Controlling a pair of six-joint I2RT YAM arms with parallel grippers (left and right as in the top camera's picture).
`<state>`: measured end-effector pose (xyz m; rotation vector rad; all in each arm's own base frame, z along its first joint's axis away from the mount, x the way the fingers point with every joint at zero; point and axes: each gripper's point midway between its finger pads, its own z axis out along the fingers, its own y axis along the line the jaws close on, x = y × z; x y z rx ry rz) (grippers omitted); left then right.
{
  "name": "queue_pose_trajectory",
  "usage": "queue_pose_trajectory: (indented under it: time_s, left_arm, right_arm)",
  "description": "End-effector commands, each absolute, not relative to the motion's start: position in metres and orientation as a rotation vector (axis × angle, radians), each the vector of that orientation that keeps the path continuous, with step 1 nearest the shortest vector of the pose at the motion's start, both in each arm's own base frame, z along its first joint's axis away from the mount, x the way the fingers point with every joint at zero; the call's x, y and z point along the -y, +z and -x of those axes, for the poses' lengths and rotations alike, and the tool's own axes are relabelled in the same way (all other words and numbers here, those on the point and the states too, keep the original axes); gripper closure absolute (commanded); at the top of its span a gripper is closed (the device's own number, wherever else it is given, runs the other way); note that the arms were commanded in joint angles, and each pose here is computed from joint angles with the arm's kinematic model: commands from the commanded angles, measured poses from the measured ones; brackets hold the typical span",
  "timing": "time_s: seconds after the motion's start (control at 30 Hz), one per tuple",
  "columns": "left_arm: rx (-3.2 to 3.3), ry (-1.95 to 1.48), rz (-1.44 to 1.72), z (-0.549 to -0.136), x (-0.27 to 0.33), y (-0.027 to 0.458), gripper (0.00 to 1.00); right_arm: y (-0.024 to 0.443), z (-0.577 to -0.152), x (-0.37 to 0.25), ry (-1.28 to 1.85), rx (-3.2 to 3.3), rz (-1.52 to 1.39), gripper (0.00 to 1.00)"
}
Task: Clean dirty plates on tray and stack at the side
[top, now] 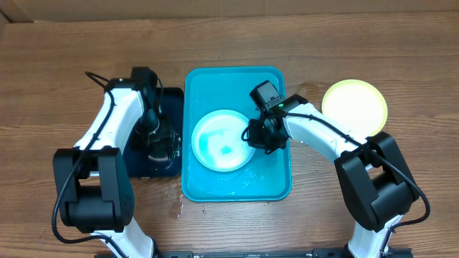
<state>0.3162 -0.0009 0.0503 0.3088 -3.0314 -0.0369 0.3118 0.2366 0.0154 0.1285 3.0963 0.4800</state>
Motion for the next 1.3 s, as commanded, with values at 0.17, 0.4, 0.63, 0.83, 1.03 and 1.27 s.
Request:
queue_pose_trajectory:
  time_s: [0.17,0.4,0.63,0.83,1.03,1.27]
  left_arm:
    - [3.382,0.242,-0.409,-0.362,0.018,0.181,0.36]
    - [3.762,0.247,-0.618,-0.327,0.002,0.313,0.31]
    - [3.942,0.034,-0.838,-0.264,-0.026,0.372,0.00]
    - [3.915,-0.063,-0.868,-0.241,-0.033,0.370,0.00]
    - [3.861,-0.085,-0.842,-0.246,-0.033,0.357,0.00]
    - [3.782,-0.096,-0.797,-0.266,-0.031,0.336,0.00]
  right_arm:
    - [0.016,-0.315,-0.240,0.494,-3.074,-0.116,0.74]
    - [0.015,-0.323,-0.237,0.453,-3.038,-0.118,0.73]
    - [0.015,-0.327,-0.234,0.417,-3.022,-0.122,0.74]
    - [0.015,-0.327,-0.234,0.420,-3.020,-0.126,0.74]
    - [0.015,-0.327,-0.236,0.421,-3.019,-0.120,0.74]
    - [0.014,-0.322,-0.244,0.395,-3.010,-0.071,0.74]
